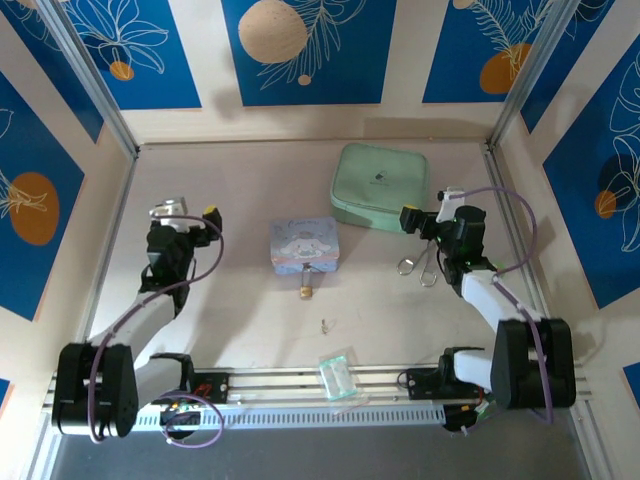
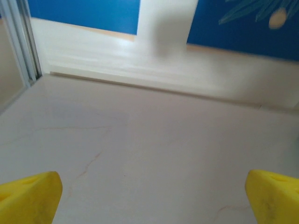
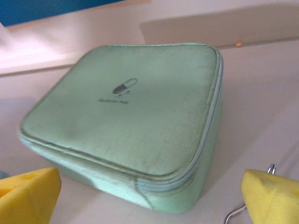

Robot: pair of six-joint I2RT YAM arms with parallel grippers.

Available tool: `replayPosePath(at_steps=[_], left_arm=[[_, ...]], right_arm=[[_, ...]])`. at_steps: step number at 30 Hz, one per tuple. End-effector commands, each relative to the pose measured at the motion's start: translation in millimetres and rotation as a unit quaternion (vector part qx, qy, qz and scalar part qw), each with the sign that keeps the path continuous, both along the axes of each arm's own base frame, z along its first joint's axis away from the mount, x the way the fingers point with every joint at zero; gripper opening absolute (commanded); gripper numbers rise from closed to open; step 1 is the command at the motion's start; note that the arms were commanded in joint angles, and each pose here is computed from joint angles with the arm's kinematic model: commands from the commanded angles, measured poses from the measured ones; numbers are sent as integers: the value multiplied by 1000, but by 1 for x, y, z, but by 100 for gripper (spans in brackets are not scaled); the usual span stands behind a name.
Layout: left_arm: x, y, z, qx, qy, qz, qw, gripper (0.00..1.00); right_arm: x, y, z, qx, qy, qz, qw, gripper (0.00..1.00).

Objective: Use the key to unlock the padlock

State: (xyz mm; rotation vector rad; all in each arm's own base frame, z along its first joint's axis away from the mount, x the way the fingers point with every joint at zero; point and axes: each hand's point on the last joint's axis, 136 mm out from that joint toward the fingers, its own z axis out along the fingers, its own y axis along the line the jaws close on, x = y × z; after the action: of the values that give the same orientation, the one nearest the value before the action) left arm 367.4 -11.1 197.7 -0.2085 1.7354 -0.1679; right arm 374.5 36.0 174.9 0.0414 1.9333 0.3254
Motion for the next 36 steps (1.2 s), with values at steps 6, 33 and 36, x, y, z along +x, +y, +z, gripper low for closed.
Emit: replayPosePath(at_steps=[6,33,36], left_arm=[[-21,-32,-37,-253,100,-27,962,100],[-138,-185,-96,-158,331,-211,906,100],[-144,-194,-99,-155,339,-223,901,100]], right_arm=[[-49,34,12,150,117,62,980,99],[-208,195,-111,-8,338,167,926,79],[-214,205,-117,-40,341,168,924,79]])
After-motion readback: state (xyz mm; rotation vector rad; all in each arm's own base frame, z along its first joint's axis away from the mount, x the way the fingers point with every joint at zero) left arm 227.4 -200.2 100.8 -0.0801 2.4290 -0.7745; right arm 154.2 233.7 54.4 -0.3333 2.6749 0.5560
